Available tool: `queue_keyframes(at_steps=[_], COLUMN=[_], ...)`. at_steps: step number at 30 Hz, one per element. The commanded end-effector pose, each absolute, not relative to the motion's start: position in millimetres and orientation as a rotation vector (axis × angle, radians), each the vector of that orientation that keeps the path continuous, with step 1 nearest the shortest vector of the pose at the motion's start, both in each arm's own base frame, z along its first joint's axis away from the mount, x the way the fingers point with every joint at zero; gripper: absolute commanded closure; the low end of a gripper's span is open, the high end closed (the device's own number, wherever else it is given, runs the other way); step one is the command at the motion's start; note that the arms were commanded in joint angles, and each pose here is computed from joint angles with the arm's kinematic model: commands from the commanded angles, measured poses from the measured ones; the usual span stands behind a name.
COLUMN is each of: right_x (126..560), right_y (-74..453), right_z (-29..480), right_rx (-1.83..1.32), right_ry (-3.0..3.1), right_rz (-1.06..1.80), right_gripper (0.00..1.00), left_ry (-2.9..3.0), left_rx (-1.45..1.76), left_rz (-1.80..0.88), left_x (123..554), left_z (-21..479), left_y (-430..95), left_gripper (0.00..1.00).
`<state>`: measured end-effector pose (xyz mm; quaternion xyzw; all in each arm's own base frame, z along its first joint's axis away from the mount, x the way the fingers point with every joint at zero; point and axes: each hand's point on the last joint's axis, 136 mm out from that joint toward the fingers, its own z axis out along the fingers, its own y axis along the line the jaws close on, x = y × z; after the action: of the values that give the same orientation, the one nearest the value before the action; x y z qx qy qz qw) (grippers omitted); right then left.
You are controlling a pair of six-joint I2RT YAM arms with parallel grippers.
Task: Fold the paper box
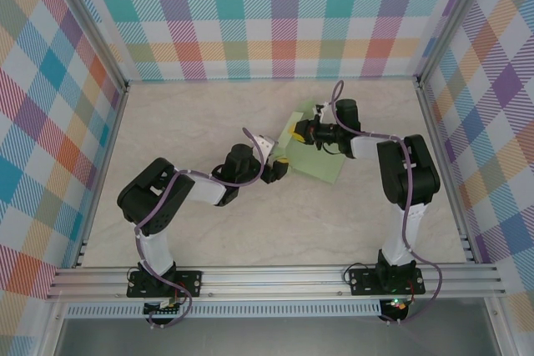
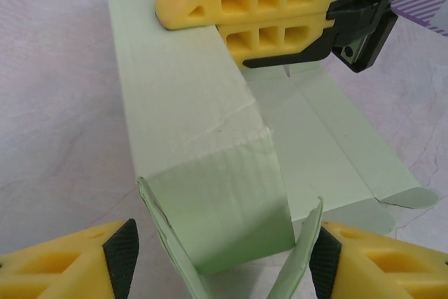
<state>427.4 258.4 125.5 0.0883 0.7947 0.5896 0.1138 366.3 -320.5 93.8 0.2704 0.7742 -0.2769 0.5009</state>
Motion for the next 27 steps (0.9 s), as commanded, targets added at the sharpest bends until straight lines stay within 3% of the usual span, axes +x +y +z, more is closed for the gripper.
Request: queue_keyframes(at_steps=[1,10,27], right_x=[426.8,428.1,460.5], right_y=[254.4,251.7,298.6], right_z=[138.3,141.6,174.7], right_rx=[0.210,0.284,0.227], right_ry=[2.282,2.225,2.059], right_rz=[1.712,1.730,1.839], right_gripper=[0.98,1.00,1.00], left_ry=[1.877,1.939,1.913], left_rx=[0.660,0.652,0.523], left_rz=[-0.714,-0.758,-0.687], left_x=[359.9,336.0,364.4], left_z=[94.4,87.1,99.0], left_y=[-326.1,-322.8,-292.9], left_gripper=[0.37,0.49,0.52])
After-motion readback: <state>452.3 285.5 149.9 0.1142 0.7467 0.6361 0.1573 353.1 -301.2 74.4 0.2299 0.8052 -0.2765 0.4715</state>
